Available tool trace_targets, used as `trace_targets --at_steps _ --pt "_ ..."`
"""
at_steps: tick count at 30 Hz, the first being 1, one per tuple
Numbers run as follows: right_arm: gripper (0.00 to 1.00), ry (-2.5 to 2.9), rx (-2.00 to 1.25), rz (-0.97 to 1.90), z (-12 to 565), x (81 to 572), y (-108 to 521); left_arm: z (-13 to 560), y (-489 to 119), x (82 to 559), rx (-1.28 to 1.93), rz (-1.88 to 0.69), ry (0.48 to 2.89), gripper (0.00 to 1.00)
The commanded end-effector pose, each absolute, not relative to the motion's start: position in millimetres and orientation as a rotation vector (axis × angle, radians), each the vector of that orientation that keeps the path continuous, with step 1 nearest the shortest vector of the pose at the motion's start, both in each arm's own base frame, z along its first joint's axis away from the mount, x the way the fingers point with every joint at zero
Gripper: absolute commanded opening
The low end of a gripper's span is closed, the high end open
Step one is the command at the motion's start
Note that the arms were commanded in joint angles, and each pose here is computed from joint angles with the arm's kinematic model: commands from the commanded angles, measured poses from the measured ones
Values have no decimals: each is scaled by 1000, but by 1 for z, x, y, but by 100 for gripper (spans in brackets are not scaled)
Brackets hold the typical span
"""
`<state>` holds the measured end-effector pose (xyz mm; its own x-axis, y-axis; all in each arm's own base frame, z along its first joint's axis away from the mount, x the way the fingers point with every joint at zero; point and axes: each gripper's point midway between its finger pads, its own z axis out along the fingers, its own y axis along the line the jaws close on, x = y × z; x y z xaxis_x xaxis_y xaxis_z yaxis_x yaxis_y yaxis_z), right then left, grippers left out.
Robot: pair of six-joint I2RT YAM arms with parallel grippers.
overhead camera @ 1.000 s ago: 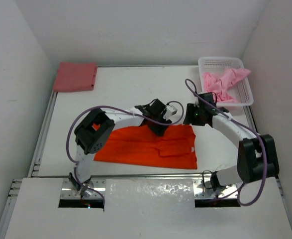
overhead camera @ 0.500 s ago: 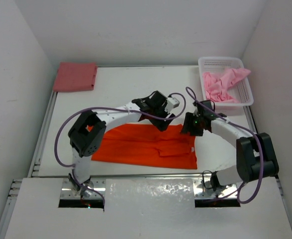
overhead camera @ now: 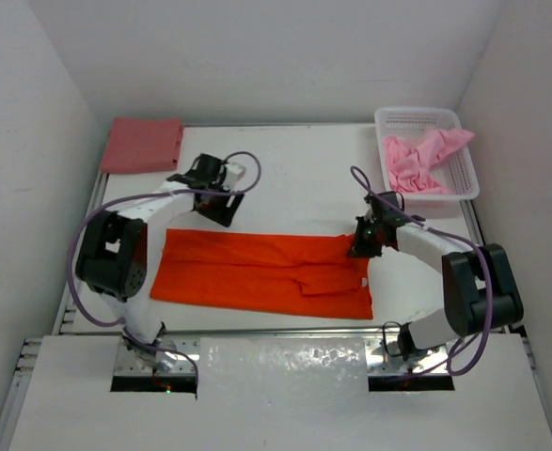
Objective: Fold and stack the t-shirts
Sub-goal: Fold the other side of the tshirt into a rectangle
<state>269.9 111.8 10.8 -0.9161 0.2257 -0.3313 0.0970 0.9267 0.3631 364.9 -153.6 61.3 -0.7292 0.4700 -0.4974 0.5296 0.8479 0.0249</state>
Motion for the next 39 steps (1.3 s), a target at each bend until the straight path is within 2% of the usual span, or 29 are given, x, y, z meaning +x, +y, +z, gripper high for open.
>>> trace_targets --at_steps 1,6,10,11,12,14,15,17,18,21,24,25,27,28,30,34,37,39 --pt "0 2695 253 471 13 269 108 73 -107 360 674 -79 2509 68" --pt "0 2696 268 412 23 256 98 55 -32 359 482 23 2570 68" --pt "0 2747 281 445 10 248 103 47 -9 361 394 32 2591 68" --pt "8 2767 289 438 8 245 102 48 -7 362 385 22 2590 68" --pt "41 2767 291 400 9 248 98 52 -4 363 376 22 2587 68" --pt "65 2795 267 328 15 245 89 60 1 366 368 22 2573 68" --pt "83 2753 253 301 30 255 86 67 13 368 332 32 2562 69" --pt "97 2763 229 193 43 249 71 72 31 369 314 54 2558 73" --pt "99 2746 208 185 54 252 70 71 38 367 313 70 2568 74" --pt "99 2808 201 161 55 228 64 60 41 359 390 78 2601 77" --pt "94 2869 223 254 40 198 72 41 32 352 463 -6 2631 79" --pt "91 2867 248 269 37 193 74 37 31 351 481 -22 2638 79" --pt "76 2885 302 312 24 173 76 25 29 347 485 -82 2658 77" --pt "65 2854 302 394 24 173 85 21 29 347 492 -100 2661 72" --pt "57 2884 348 428 8 157 88 19 31 345 487 -114 2661 67" --pt "55 2874 358 450 0 159 91 18 26 340 513 -163 2658 53" --pt "49 2906 355 444 -9 154 90 11 25 329 521 -176 2688 36" --pt "35 2939 357 425 -18 148 88 5 25 320 520 -181 2712 29"
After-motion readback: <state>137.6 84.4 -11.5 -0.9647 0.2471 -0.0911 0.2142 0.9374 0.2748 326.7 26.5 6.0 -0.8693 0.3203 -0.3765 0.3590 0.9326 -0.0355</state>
